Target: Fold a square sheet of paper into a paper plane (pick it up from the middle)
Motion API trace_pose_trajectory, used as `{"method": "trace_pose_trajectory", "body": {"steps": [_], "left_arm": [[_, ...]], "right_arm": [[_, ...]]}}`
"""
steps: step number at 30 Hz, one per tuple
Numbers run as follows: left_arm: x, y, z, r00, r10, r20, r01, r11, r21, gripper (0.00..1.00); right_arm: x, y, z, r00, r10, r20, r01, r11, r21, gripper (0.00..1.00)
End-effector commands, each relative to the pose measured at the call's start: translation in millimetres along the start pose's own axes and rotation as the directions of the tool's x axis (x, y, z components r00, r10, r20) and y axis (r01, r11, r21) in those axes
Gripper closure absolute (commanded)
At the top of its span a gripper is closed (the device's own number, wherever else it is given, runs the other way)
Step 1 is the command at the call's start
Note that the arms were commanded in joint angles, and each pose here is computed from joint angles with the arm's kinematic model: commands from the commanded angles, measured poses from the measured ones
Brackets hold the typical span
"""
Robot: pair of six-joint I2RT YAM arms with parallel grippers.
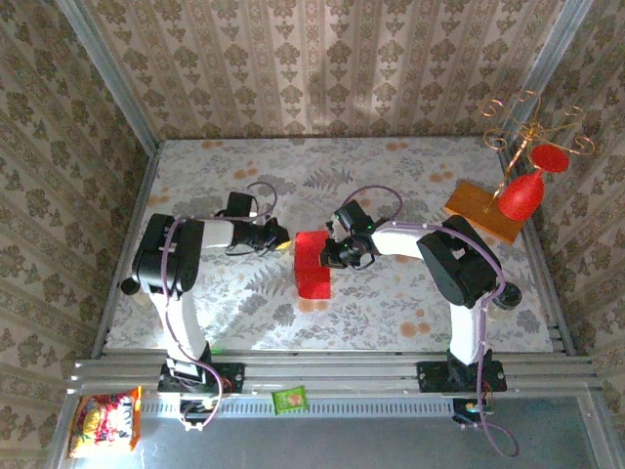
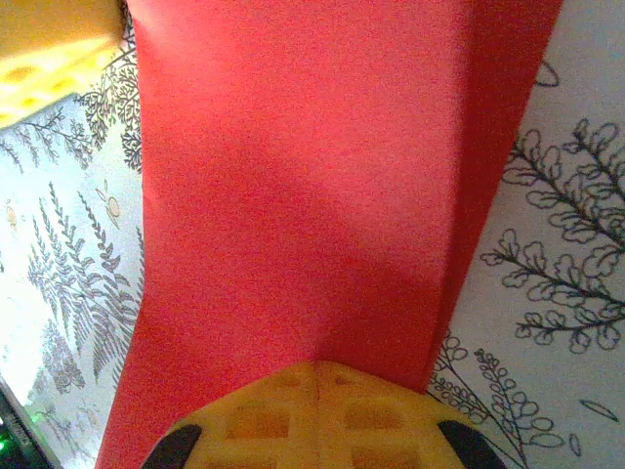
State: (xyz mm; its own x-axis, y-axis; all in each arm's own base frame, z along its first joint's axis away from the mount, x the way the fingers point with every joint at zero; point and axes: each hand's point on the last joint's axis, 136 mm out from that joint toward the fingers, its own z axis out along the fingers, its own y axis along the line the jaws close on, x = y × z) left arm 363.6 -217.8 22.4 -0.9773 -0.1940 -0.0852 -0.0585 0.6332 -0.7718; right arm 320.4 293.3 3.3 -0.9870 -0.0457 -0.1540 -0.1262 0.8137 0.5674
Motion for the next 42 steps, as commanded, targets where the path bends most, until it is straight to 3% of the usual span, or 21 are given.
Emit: {"method": "trace_pose_trajectory", "body": {"steps": [1,7,19,25,33,42], "left_arm": [[-7,7,-16,1.000,0.019,0.019,-0.018,0.998,-0.054,1.00],[13,-50,-32,0.990,0.141,0.015,-0.140,0.990,-0.029,1.00],[21,-67,15,0.987,0.150,-0.056,-0.151,0.988,-0.008,1.00],[16,-53,29,0.989,0.136,-0.061,-0.140,0.989,-0.051,1.00],[-9,-7,34,0.998,0.067,0.001,-0.066,0.984,-0.168,1.00],[-52,11,3,0.994,0.052,0.091,-0.030,0.974,-0.226,1.00]], "right_arm": [[95,-121,14,0.955,0.204,-0.217,-0.093,0.896,0.434,0.95],[97,-119,13,0.951,0.212,-0.224,-0.098,0.896,0.432,0.95],[101,-122,12,0.948,0.217,-0.233,-0.095,0.891,0.444,0.95],[100,-123,13,0.948,0.216,-0.233,-0.093,0.890,0.446,0.95],[101,-126,12,0.950,0.213,-0.227,-0.089,0.884,0.458,0.95],[101,-129,10,0.952,0.216,-0.218,-0.091,0.876,0.474,0.95]]}}
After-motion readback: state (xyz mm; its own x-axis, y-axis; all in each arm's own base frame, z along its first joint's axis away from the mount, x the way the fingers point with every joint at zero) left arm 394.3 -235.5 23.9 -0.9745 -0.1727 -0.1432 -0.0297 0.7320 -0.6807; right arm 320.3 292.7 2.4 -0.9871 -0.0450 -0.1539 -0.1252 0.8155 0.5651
